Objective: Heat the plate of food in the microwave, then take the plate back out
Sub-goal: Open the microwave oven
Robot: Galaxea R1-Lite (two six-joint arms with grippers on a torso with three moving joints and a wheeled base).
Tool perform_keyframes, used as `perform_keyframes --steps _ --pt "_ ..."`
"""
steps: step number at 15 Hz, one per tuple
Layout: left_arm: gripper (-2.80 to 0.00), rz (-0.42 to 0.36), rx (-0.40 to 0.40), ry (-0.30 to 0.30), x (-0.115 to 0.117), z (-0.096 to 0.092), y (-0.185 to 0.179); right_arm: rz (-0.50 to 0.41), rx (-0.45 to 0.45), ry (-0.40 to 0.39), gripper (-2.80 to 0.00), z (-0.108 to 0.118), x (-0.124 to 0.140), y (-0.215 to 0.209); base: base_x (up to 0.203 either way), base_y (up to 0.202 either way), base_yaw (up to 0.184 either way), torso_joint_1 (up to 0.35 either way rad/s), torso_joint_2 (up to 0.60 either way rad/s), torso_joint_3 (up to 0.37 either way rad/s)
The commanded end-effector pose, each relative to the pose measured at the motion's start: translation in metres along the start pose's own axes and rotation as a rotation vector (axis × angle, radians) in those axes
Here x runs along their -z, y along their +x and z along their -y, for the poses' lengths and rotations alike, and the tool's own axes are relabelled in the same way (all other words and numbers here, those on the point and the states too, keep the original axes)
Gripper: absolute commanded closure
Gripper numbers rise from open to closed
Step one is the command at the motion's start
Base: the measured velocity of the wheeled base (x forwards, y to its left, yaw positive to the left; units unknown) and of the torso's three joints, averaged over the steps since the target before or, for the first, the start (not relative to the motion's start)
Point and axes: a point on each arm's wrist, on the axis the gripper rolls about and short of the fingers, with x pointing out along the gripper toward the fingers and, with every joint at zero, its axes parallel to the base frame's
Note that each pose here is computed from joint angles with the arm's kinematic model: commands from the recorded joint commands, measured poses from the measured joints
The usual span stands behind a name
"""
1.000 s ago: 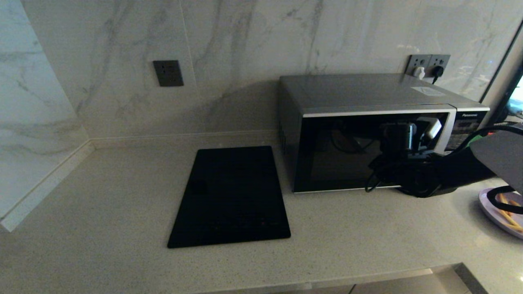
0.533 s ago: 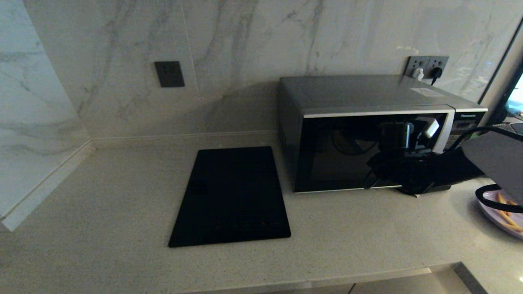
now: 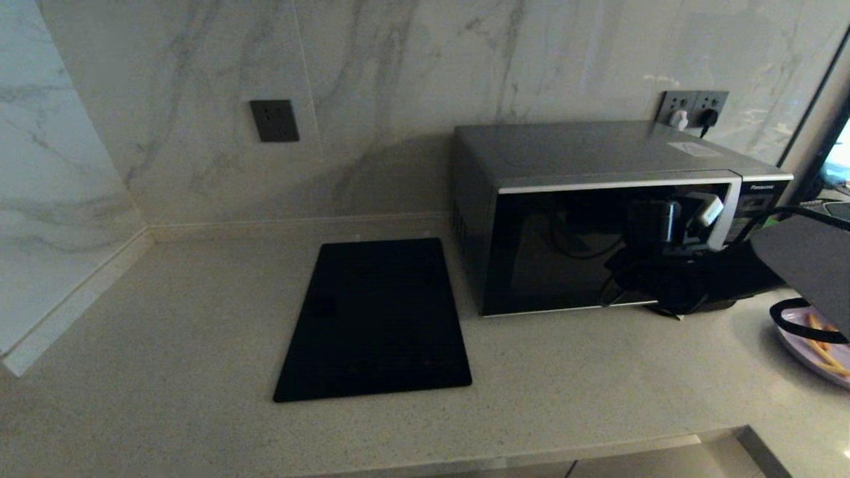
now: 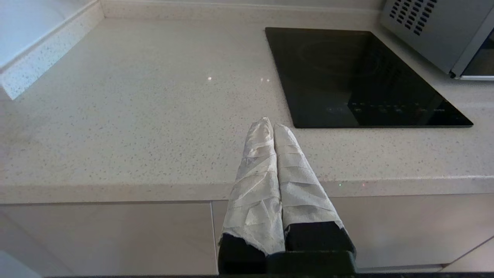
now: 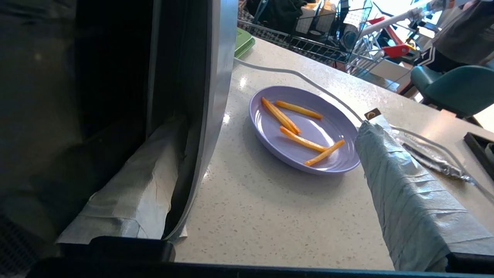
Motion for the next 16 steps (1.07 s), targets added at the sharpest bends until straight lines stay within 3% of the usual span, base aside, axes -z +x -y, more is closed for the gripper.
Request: perform_keyframes --steps 1,2,3,6,9,16 --pt "0.0 -0.001 0.0 -0.001 -0.0001 0.0 0.0001 0.008 0.012 0.015 -2.8 -0.0023 0.0018 -0.0007 0.0 0.0 0.0 0.0 0.0 0.0" --pt "0.0 -0.001 0.0 -0.001 -0.0001 0.0 0.0001 0.013 0.021 0.021 -2.8 -0.0047 0.0029 -0.0004 0.0 0.0 0.0 0.0 0.0 0.0" --pt "0.0 -0.001 0.0 -0.001 -0.0001 0.0 0.0001 0.016 0.036 0.024 0.0 -0.0067 0.005 0.0003 0.0 0.0 0.0 0.0 0.0 0.0" --pt "0.0 -0.001 0.0 -0.001 -0.0001 0.0 0.0001 0.027 0.047 0.072 0.0 -0.0113 0.0011 0.0009 0.0 0.0 0.0 0.0 0.0 0.0" --pt "0.0 -0.001 0.0 -0.001 -0.0001 0.0 0.0001 0.025 0.093 0.04 0.0 -0.0107 -0.0011 0.0005 0.0 0.0 0.0 0.0 0.0 0.0" --pt "0.0 -0.001 0.0 -0.001 -0.0001 0.0 0.0001 0.025 0.081 0.001 0.0 -0.0107 -0.0045 -0.0052 0.0 0.0 0.0 0.0 0.0 0.0"
